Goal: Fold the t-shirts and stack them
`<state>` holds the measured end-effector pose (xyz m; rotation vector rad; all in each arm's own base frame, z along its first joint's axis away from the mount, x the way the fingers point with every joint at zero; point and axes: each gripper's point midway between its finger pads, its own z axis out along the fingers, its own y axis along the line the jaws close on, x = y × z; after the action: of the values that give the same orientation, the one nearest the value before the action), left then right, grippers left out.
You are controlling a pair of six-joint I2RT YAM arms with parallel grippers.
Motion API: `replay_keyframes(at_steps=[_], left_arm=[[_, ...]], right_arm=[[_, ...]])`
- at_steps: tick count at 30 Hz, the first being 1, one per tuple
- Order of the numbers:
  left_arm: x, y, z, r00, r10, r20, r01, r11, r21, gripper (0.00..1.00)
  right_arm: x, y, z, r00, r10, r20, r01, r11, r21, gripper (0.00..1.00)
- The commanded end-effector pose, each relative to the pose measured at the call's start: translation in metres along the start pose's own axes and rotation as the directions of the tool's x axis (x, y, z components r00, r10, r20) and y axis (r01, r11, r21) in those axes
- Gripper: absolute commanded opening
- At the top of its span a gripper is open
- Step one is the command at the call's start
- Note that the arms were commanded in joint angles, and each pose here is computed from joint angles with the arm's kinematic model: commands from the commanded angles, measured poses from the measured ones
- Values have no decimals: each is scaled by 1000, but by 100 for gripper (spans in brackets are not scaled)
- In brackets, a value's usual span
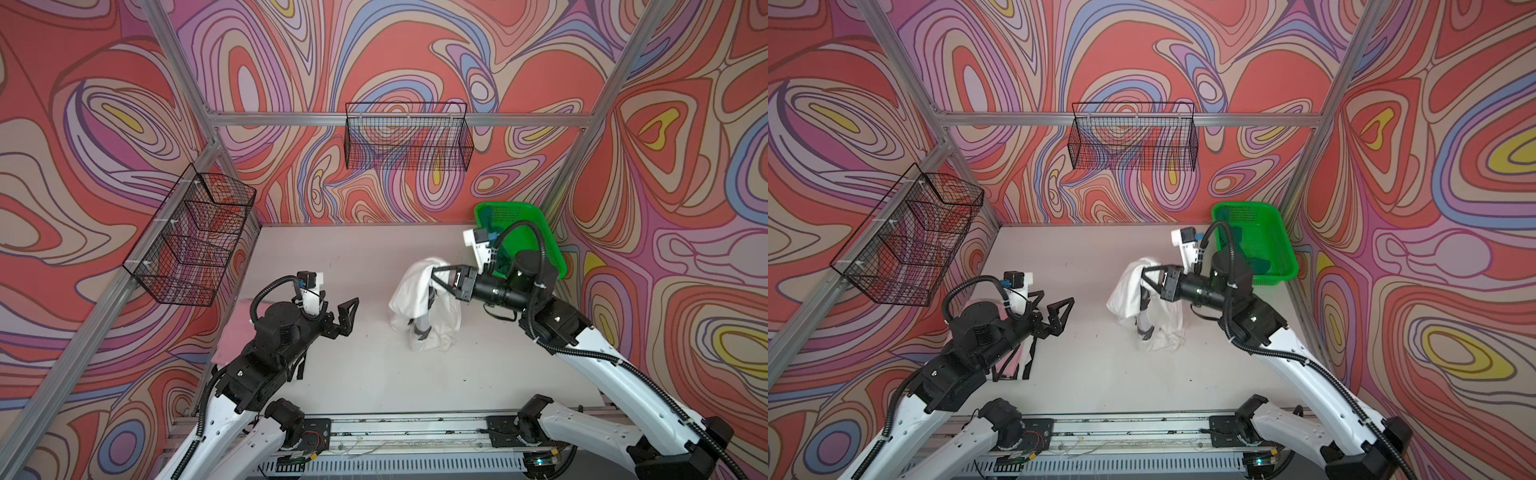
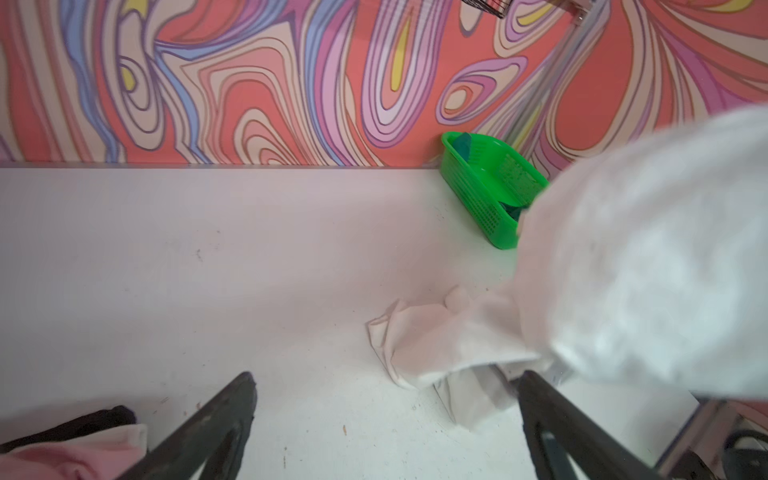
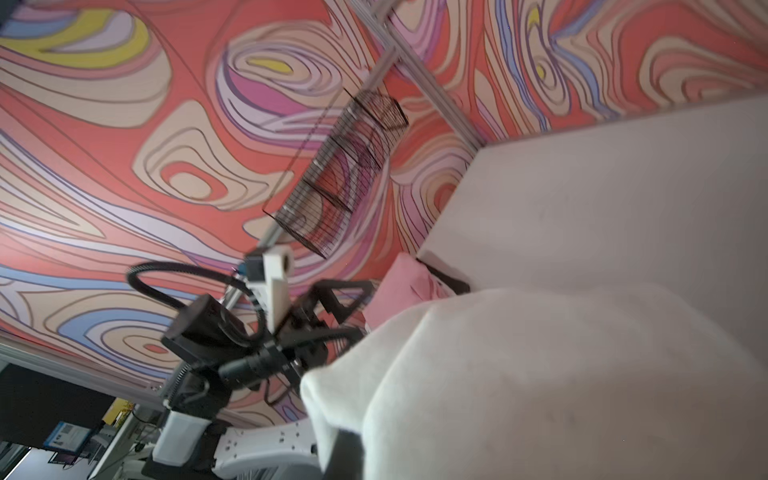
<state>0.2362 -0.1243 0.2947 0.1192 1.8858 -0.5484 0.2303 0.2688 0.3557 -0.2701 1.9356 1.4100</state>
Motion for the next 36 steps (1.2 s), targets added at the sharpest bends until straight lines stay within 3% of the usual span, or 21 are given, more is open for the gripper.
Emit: replay_keyframes(at_steps=[1, 4, 6, 7, 9, 13, 15, 17, 20, 23, 25, 28, 30, 32, 36], left_arm=[[4, 33, -8, 999, -49, 20, 51, 982, -183, 100], [5, 47, -11, 998, -58, 21, 62, 963, -263, 100], [6, 51, -12, 998, -63, 14, 64, 955, -289, 100], [6, 51, -11, 998, -62, 10, 63, 955, -290, 100], [7, 50, -9, 998, -60, -3, 57, 957, -286, 100], [10, 51, -9, 999, -44, -28, 34, 956, -292, 100], [11, 52, -11, 999, -32, -35, 20, 954, -299, 100], [12, 54, -15, 999, -30, -33, 18, 953, -303, 100], [15, 55, -19, 999, -36, -38, 23, 952, -305, 100], [19, 58, -24, 998, -50, -44, 33, 949, -315, 100], [20, 61, -29, 997, -60, -39, 44, 944, -328, 100], [20, 69, -39, 998, -62, -20, 51, 929, -366, 100], [20, 75, -48, 998, -65, -1, 59, 917, -394, 100], [20, 80, -57, 997, -71, 26, 76, 908, -411, 100], [18, 84, -66, 994, -82, 76, 107, 903, -416, 100]], right_arm=[[65, -38, 8, 998, 29, -55, -22, 992, 128, 0], [142, -75, 5, 988, 91, -124, -55, 960, 273, 0], [188, -104, -6, 981, 130, -147, -60, 912, 405, 0], [200, -110, -10, 979, 144, -142, -70, 901, 429, 4], [207, -110, -17, 981, 157, -116, -92, 896, 435, 26], [175, -97, -31, 994, 93, -52, -58, 886, 460, 72], [156, -101, -39, 999, 26, -48, 5, 829, 560, 88], [134, -99, -42, 995, -73, -72, 102, 756, 647, 96], [107, -85, -29, 979, -176, -106, 200, 702, 684, 98], [86, -72, 6, 965, -213, -156, 264, 746, 612, 98], [73, -96, 28, 959, -167, -228, 274, 743, 610, 98], [70, -135, 64, 912, -154, -381, 376, 687, 622, 96], [74, -158, 88, 850, -148, -505, 480, 613, 628, 89], [85, -181, 116, 796, -135, -590, 548, 574, 608, 87], [90, -210, 153, 750, -145, -645, 612, 522, 594, 77]])
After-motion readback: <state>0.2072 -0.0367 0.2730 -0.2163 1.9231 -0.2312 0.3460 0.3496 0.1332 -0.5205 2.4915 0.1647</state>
